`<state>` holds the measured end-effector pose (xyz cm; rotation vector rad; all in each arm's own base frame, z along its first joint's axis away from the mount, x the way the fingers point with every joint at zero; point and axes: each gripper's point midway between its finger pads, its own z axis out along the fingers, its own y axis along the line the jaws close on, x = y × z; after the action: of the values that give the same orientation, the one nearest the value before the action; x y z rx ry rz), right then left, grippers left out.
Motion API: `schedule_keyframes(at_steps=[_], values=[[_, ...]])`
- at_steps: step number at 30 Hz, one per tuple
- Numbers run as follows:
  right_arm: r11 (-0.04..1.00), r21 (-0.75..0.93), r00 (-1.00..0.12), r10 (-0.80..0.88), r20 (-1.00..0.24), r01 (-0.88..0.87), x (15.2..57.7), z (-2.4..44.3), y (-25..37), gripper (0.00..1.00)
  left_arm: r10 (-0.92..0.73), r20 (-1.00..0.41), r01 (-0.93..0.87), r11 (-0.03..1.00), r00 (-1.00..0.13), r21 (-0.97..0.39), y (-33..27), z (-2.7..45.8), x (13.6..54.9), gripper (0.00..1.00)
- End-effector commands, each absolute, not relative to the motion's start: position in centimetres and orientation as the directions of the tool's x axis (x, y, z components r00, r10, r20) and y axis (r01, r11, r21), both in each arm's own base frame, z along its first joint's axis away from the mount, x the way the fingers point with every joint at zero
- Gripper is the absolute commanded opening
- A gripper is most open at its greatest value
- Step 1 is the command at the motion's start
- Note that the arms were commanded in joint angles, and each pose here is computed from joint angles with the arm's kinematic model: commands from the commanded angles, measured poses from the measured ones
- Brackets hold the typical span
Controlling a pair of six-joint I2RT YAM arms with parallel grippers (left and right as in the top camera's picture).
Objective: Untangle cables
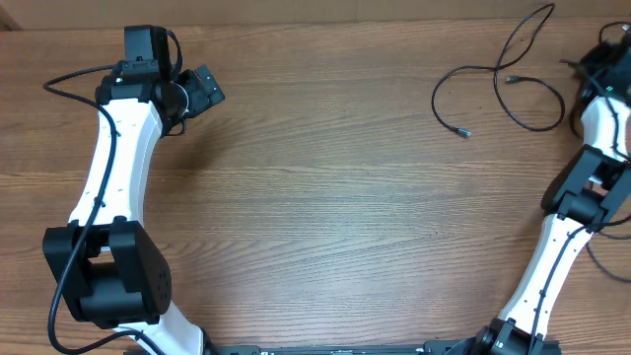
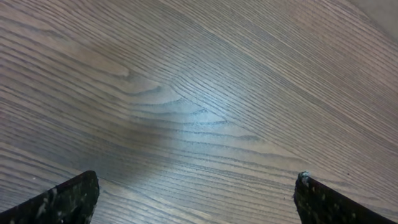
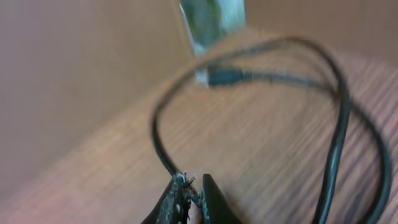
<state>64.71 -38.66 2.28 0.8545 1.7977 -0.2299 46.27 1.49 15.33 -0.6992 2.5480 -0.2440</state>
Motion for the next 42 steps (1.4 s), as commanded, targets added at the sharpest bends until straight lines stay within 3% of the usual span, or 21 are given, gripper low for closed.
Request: schedule_keyframes(at_steps=[1,12,24,30,36,42], values=[[0.693,0.216,-0.141,0.419,-0.897,0.688,64.1,2.0,-39.8,0.08,-0.518,-0.444,-0.414,0.854,-0.731,-0.316,1.1,17.6,46.6,0.99],[0.639,0.092,-0.367,0.547,-0.752,0.763,59.6,-2.6,-39.1,0.04,-0.518,-0.444,-0.414,0.854,-0.731,-0.316,1.1,17.6,46.6,0.99],[0.634,0.046,-0.449,0.596,-0.665,0.772,56.9,2.8,-37.6,0.04,-0.518,-0.444,-0.414,0.854,-0.731,-0.315,1.1,17.6,46.6,0.99],[0.651,0.087,-0.421,0.582,-0.696,0.754,57.4,7.0,-37.3,0.04,-0.518,-0.444,-0.414,0.854,-0.731,-0.315,1.1,17.6,46.6,1.00],[0.673,0.182,-0.251,0.492,-0.833,0.717,60.7,11.6,-39.4,0.04,-0.518,-0.444,-0.414,0.854,-0.731,-0.315,1.1,17.6,46.6,1.00],[0.672,0.203,-0.178,0.453,-0.874,0.712,62.1,9.6,-40.9,0.07,-0.518,-0.444,-0.414,0.854,-0.731,-0.316,1.1,17.6,46.6,1.00]])
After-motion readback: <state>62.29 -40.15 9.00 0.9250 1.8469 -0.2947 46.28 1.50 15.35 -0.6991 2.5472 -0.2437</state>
